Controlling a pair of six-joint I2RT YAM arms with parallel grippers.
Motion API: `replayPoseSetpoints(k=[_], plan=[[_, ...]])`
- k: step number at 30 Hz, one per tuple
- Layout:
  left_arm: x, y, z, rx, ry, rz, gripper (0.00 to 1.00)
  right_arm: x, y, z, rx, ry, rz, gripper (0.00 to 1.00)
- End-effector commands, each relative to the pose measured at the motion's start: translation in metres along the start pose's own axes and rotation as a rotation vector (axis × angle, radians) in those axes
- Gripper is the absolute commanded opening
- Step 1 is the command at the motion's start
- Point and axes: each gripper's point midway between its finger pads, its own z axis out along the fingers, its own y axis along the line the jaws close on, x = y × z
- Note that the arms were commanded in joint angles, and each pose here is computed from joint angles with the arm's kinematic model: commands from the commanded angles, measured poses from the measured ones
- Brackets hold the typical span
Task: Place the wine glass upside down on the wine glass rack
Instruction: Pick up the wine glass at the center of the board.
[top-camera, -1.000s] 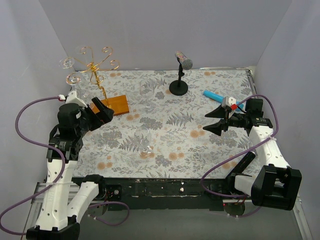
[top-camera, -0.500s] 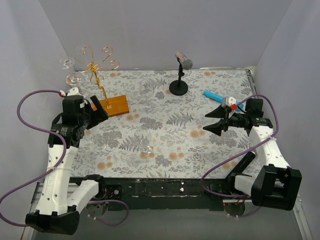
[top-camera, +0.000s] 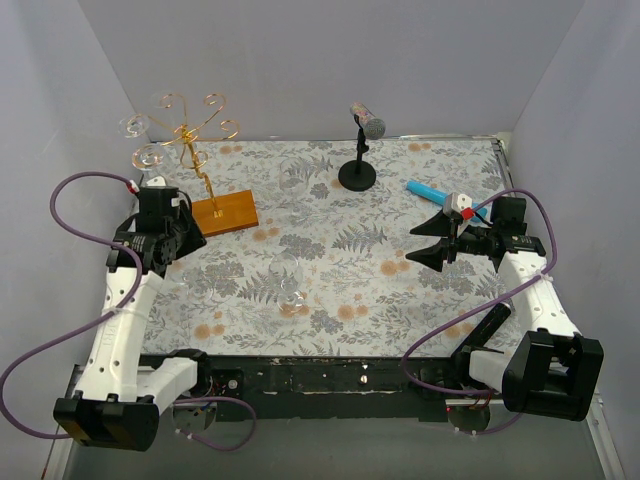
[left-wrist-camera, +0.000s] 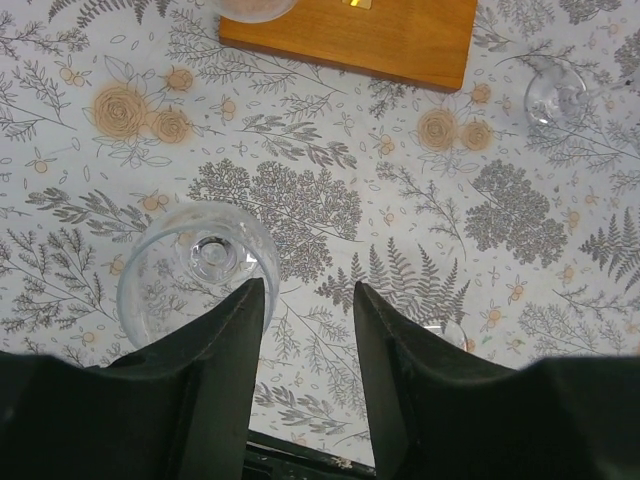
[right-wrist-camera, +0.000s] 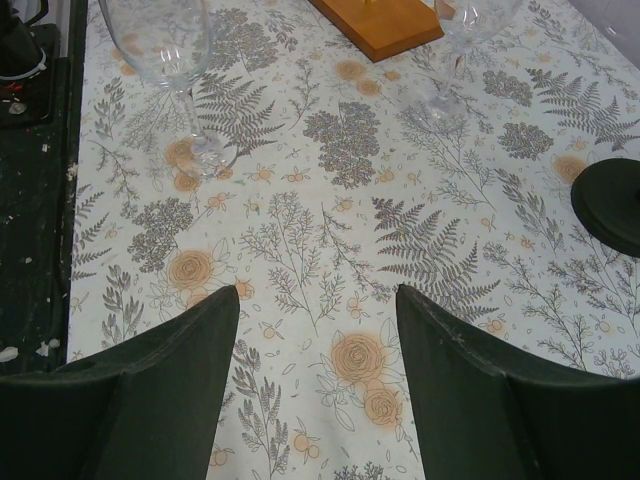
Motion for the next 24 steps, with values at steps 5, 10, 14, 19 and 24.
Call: replayPoseSetpoints(k=[5, 10, 14, 19, 24], plan=[[0.008, 0.012, 0.009, -0.064, 0.026, 0.035, 0.33, -0.005, 0.000, -0.001, 0.004, -0.010, -0.026, 0.72], [0.011, 0.011, 0.013, -0.070, 0.046, 0.039, 0.32, -0.007, 0.000, -0.001, 0.003, -0.011, -0.027, 0.72], [0.015, 0.011, 0.017, -0.074, 0.068, 0.032, 0.28, -0.007, 0.000, -0.002, 0.005, -0.011, -0.032, 0.72], [0.017, 0.011, 0.019, -0.077, 0.075, 0.033, 0.24, -0.007, 0.000, -0.002, 0.004, -0.012, -0.035, 0.72], [0.018, 0.009, 0.020, -0.069, 0.086, 0.034, 0.16, -0.007, 0.001, -0.001, 0.003, -0.011, -0.030, 0.72]])
